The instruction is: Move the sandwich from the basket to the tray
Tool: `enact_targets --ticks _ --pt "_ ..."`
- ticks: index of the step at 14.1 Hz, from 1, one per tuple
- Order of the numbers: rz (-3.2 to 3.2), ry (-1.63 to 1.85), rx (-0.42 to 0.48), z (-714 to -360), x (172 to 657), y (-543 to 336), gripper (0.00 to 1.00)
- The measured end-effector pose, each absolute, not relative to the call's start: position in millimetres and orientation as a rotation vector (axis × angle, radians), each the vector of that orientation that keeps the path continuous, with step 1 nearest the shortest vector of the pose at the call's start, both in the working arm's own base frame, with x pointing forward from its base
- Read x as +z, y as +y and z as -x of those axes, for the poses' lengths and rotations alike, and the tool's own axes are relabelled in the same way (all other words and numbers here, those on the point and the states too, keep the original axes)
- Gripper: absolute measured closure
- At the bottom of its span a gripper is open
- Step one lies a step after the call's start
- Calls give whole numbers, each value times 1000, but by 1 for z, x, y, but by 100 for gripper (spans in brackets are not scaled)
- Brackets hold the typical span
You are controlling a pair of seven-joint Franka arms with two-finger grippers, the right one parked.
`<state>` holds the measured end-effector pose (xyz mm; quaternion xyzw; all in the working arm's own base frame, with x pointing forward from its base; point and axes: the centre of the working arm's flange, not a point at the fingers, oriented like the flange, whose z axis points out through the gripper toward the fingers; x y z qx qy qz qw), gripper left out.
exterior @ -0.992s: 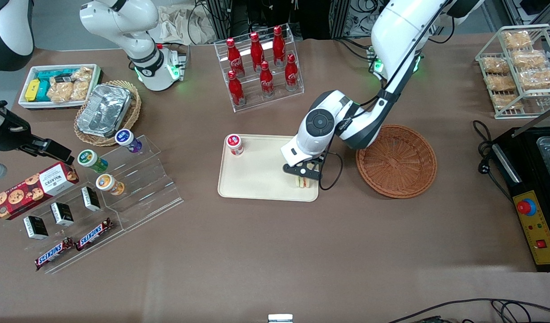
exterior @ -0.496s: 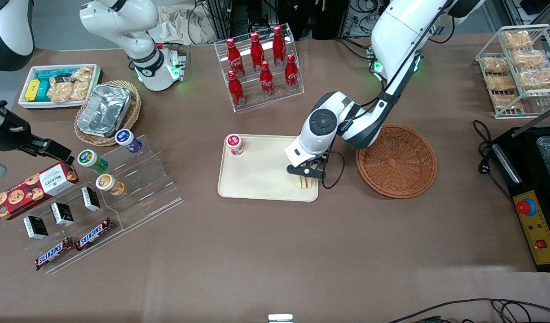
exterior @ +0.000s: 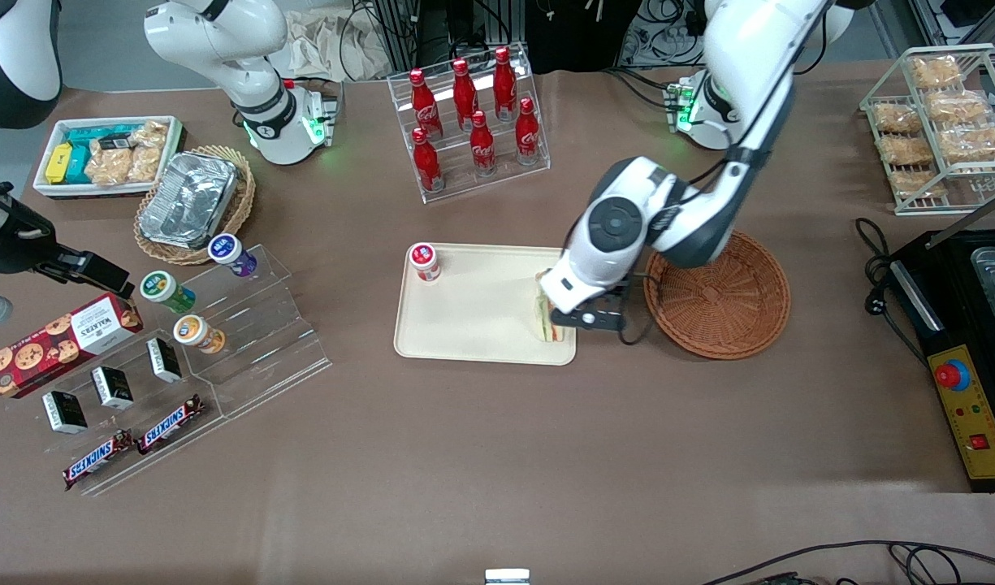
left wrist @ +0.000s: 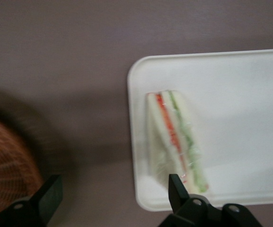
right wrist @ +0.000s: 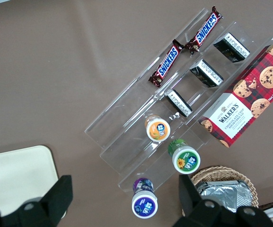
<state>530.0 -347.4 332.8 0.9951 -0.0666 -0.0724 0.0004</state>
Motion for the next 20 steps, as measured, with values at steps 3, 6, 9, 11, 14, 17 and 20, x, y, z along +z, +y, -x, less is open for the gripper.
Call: enact_targets --ticks 3,6,9,11,14,17,20 --pt "-3147 -176 -261 -558 386 -288 0" --pt "-3159 -70 -199 -570 432 -237 0" --pt "-3200 41 -143 -578 463 -187 0" --pt "-3199 122 -122 -583 475 -158 0" --pt "-3197 170 -113 -586 479 -140 0" --pt "-3200 199 -142 -585 474 -129 0" --pt "-3240 174 -103 -587 474 -129 0"
